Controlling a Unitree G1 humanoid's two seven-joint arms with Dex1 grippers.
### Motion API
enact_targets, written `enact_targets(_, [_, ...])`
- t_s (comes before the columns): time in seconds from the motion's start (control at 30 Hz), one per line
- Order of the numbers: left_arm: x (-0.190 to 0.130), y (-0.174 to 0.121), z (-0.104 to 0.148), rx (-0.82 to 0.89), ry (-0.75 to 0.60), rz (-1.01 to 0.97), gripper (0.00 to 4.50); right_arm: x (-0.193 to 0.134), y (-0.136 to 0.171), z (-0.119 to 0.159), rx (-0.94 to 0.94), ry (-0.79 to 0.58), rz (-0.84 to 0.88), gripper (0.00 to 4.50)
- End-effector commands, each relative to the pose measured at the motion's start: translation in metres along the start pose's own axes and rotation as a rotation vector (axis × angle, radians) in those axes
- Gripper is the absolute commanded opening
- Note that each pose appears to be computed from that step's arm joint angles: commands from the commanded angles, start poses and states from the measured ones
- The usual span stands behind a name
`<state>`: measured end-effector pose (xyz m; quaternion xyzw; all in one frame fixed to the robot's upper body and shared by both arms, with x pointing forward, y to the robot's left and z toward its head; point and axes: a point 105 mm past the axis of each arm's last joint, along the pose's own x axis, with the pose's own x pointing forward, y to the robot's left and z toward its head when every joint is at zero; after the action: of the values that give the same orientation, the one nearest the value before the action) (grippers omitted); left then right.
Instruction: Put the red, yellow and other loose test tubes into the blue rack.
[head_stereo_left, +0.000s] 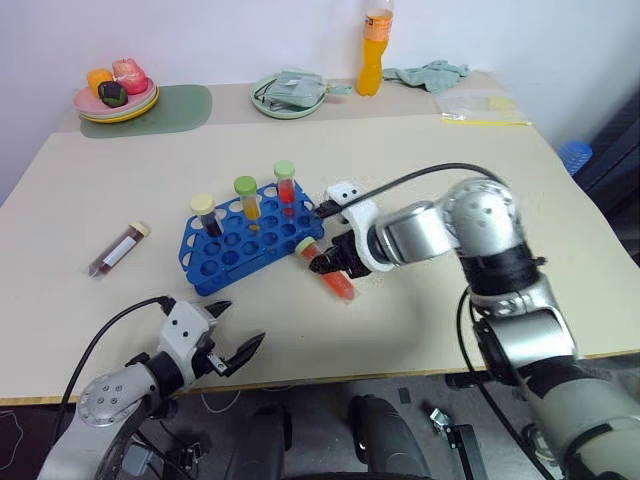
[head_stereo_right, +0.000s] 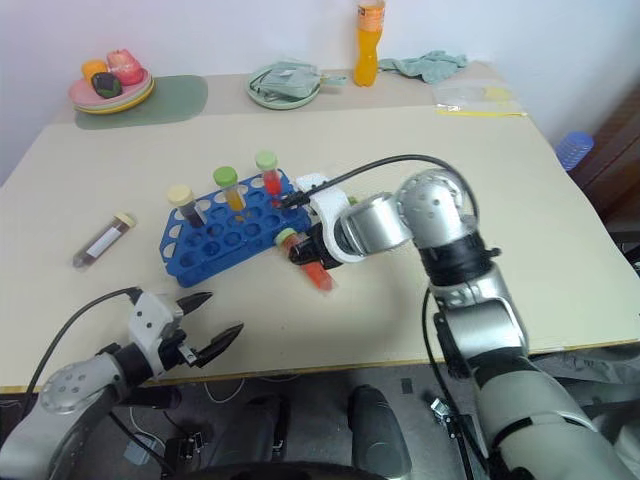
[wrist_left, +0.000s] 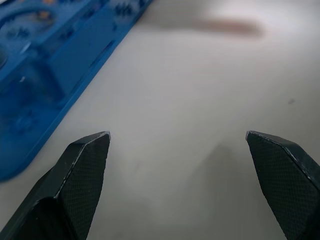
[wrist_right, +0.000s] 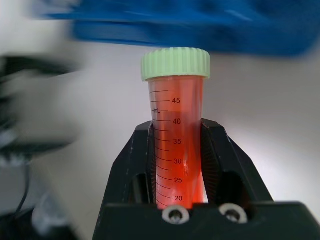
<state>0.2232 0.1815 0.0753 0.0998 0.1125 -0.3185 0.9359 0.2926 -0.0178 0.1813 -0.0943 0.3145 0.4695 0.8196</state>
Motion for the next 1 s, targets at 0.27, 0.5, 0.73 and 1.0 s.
enact_targets(0.27, [-0.002, 0.018, 0.026, -0.004, -0.183, 0.151, 4.50, -0.011, -0.039, 0.079, -0.190, -0.926, -0.256, 0.74])
enact_targets(0.5, [0.001, 0.013, 0.062, -0.058, -0.335, 0.167, 4.50, 0.019, -0.046, 0.075, -0.130, -1.018, -0.300, 0.74])
enact_targets(0.73, [0.001, 0.015, 0.083, -0.047, -0.349, 0.189, 4.50, 0.039, -0.051, 0.068, -0.078, -1.003, -0.303, 0.74])
enact_targets(1.0, [-0.001, 0.013, 0.090, -0.047, -0.341, 0.200, 4.50, 0.048, -0.063, 0.055, -0.065, -0.963, -0.347, 0.74])
